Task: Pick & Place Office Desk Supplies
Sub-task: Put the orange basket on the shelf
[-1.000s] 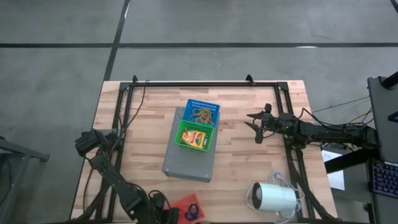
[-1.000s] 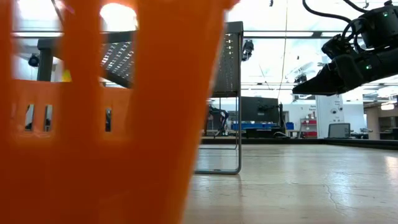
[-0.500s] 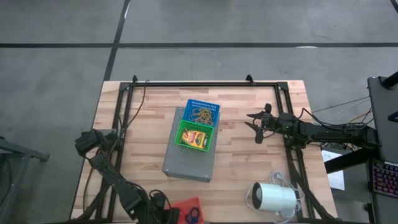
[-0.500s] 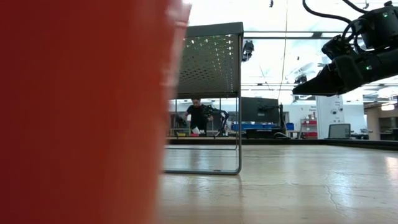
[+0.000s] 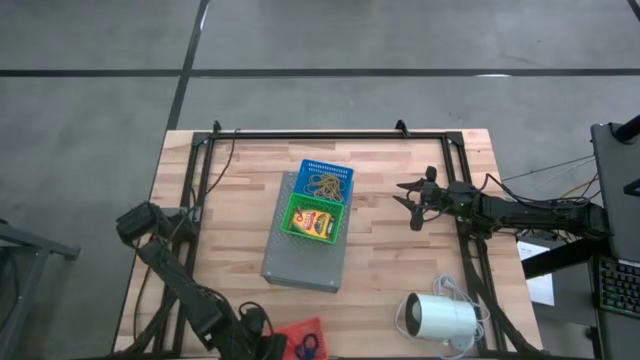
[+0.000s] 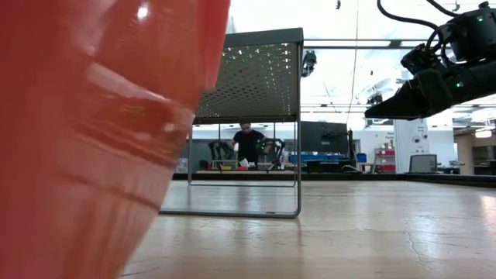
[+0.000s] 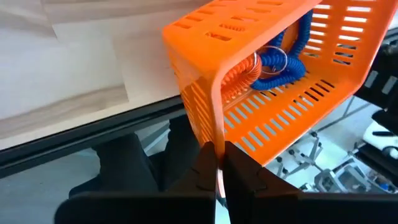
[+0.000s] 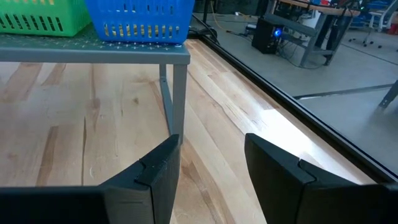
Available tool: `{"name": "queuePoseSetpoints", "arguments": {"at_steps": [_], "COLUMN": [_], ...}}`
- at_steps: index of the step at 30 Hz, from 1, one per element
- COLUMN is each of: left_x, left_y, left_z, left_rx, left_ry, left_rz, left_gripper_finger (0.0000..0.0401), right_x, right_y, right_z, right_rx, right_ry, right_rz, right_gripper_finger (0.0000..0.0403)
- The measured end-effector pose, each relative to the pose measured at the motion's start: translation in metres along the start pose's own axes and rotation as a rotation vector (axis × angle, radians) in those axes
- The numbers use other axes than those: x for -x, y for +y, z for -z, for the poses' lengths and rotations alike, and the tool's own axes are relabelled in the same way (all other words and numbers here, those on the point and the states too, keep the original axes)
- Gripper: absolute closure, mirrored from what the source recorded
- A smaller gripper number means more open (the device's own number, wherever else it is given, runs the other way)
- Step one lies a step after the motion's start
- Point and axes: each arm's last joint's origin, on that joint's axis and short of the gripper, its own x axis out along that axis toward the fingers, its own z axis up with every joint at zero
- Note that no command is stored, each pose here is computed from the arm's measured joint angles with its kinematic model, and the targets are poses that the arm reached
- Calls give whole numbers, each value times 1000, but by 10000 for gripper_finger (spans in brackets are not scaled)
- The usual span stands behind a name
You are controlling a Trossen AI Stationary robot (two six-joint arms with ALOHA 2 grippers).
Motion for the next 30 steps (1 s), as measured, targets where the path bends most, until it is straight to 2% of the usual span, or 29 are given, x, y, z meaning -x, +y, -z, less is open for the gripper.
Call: {"name": "queuePoseSetpoints", "arguments": {"at_steps": [11,17,30], "left_x": [34,53,58], "left_y": [-9,-15,-16], "left_z": [2,4,4], "left_rx": [-99,-167,-186], "left_ry": [43,66,64], "left_rz": [36,92,101], "left_gripper_finger": [391,391,391], "right_x": [0,0,0], "right_y": [0,0,0], "right_z": [0,0,0], "right_rx": [0,0,0], "right_ry": [0,0,0], "right_rz": [0,0,0], "right_gripper_finger": [225,225,225]}}
